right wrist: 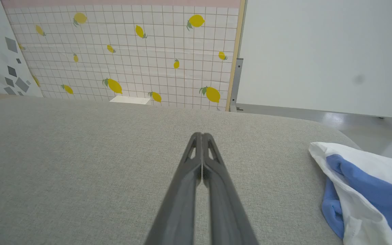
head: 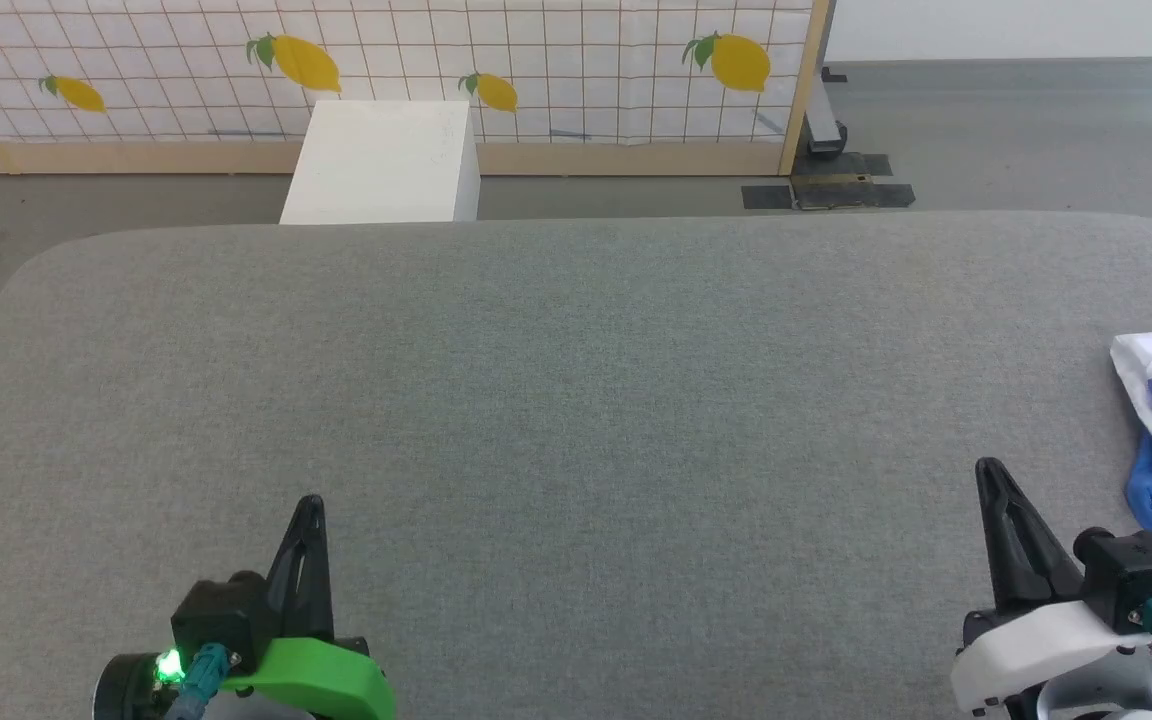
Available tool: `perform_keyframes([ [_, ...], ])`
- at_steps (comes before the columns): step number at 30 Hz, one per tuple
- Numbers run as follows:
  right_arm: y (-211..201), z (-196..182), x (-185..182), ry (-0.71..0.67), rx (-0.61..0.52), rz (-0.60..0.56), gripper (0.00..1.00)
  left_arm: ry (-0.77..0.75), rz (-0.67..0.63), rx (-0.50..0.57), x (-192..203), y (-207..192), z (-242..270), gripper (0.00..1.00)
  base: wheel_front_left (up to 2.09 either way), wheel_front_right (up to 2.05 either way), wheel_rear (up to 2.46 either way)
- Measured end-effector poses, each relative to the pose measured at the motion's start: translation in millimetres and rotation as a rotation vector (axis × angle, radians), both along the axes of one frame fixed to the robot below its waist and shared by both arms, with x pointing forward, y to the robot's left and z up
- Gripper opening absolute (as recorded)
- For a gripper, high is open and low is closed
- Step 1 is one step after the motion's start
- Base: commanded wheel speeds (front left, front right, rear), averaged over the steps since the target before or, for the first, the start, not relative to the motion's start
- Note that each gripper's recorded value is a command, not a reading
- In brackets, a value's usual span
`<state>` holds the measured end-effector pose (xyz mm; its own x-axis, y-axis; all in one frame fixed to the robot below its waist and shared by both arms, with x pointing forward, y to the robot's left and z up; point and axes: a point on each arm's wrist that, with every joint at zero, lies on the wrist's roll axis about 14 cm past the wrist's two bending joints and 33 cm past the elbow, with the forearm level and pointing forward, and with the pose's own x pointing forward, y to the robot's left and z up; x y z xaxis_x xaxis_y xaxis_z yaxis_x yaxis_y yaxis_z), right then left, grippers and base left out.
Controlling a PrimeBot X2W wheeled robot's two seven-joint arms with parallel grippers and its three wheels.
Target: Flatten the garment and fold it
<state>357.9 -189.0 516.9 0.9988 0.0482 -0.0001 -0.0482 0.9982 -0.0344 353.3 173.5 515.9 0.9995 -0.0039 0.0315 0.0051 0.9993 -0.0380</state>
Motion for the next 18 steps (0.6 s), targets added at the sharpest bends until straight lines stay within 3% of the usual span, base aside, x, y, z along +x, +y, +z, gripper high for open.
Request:
perform_keyframes([
  [18, 8.1, 1.4, 3.2, 0.006, 0.000, 0.023, 0.00, 0.013, -0.004, 0.032, 4.3, 0.9, 1.6, 0.00, 0.00, 0.00, 0.00],
])
